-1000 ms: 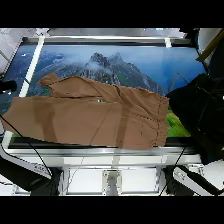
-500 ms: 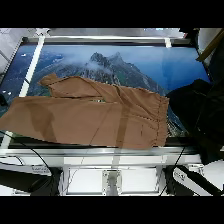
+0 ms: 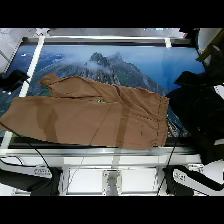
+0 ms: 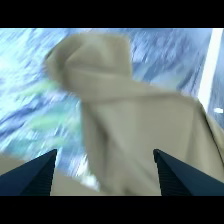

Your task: Fold the clothes and pants, and hang the long-sleeved shirts on hangers.

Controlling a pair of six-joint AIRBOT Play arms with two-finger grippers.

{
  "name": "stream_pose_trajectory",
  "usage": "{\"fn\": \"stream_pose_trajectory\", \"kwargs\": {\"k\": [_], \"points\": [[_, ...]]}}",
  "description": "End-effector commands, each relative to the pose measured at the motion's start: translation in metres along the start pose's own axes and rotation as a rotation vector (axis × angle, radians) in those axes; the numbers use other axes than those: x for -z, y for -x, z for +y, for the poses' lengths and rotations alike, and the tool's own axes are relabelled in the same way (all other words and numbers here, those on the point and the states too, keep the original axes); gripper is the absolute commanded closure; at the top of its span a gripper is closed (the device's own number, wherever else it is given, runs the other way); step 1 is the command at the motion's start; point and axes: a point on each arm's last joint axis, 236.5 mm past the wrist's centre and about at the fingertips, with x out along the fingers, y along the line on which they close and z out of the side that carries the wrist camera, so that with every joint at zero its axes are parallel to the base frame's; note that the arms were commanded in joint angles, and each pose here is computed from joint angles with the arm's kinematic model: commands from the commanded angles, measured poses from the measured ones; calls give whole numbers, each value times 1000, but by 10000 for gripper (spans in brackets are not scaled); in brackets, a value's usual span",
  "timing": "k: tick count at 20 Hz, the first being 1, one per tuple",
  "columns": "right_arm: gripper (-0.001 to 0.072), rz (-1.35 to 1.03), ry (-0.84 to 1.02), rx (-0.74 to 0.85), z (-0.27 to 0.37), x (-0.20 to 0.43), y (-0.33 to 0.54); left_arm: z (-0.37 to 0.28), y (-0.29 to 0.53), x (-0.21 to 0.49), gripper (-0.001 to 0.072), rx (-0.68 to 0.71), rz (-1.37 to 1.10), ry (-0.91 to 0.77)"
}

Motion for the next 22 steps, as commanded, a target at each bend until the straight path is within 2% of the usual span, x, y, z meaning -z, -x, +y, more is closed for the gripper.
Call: {"fn": "stream_pose_trajectory", "kwargs": {"k": [1, 3, 4, 5, 13, 16, 18, 22], "points": [[183, 66, 90, -27, 20, 7, -38, -17, -48, -17, 0, -132, -35, 53], [183, 117, 140, -38, 28, 15, -58, -15, -72, -16, 23, -131, -25, 166], [183, 140, 163, -45, 32, 20, -67, -14, -82, -14, 108, -120, -14, 204], [183, 159, 179, -48, 35, 23, -74, -10, -89, -10, 151, -121, -3, 209], [183, 119, 219, -46, 39, 13, -90, 40, -95, 6, 160, -175, 56, 303], [183, 120, 219, -46, 39, 13, -90, 53, -101, 9, 163, -172, 58, 407], [183, 119, 219, -45, 39, 13, -90, 56, -110, 16, 230, -150, 76, 452], [183, 120, 218, -46, 39, 13, -90, 54, -129, 13, 231, -97, 45, 519]]}}
